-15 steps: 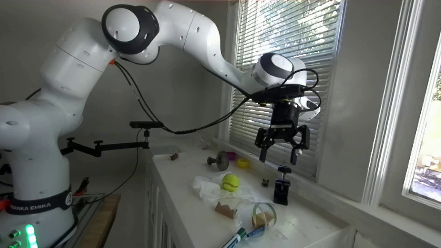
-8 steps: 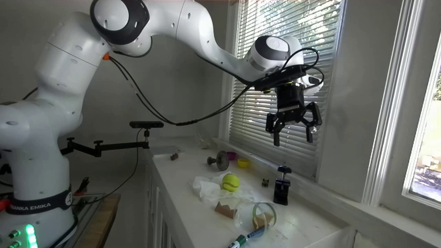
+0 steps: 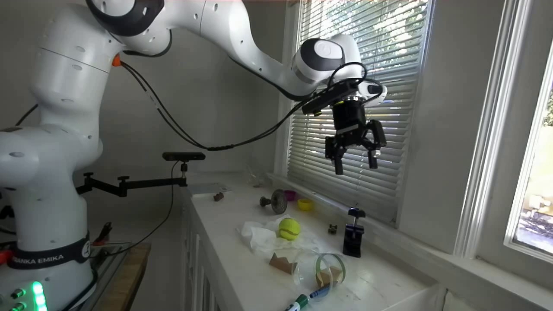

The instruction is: Put the marker in the cup

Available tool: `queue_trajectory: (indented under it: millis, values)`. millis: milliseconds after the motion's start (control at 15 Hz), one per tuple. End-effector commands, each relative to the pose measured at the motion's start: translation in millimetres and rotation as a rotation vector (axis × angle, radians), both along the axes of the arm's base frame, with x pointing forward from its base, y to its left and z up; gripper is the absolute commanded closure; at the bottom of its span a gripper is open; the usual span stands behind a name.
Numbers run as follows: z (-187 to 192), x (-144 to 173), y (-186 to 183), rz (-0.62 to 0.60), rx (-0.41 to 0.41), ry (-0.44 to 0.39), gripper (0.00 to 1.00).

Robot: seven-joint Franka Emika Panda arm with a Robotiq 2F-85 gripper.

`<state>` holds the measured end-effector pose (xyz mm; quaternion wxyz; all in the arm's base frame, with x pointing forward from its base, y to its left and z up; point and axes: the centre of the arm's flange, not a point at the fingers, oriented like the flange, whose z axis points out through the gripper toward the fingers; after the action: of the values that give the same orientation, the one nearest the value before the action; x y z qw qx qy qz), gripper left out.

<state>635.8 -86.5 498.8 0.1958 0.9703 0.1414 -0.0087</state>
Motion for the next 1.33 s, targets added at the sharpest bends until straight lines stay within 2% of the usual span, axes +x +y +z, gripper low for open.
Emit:
queue_trajectory:
  millis: [0,200,533,600,667,1267]
  values:
    - [10,-67,31,-0.153,0.065,-0.012,0.0]
    - [14,-96,53,-0.237,0.095,0.011,0.0]
    - [18,-121,90,-0.25,0.154,0.078,0.0]
    - [16,-123,96,-0.246,0.155,0.083,0.0]
    - [15,-104,87,-0.226,0.124,0.077,0.0]
    - [12,-110,94,-0.224,0.124,0.085,0.0]
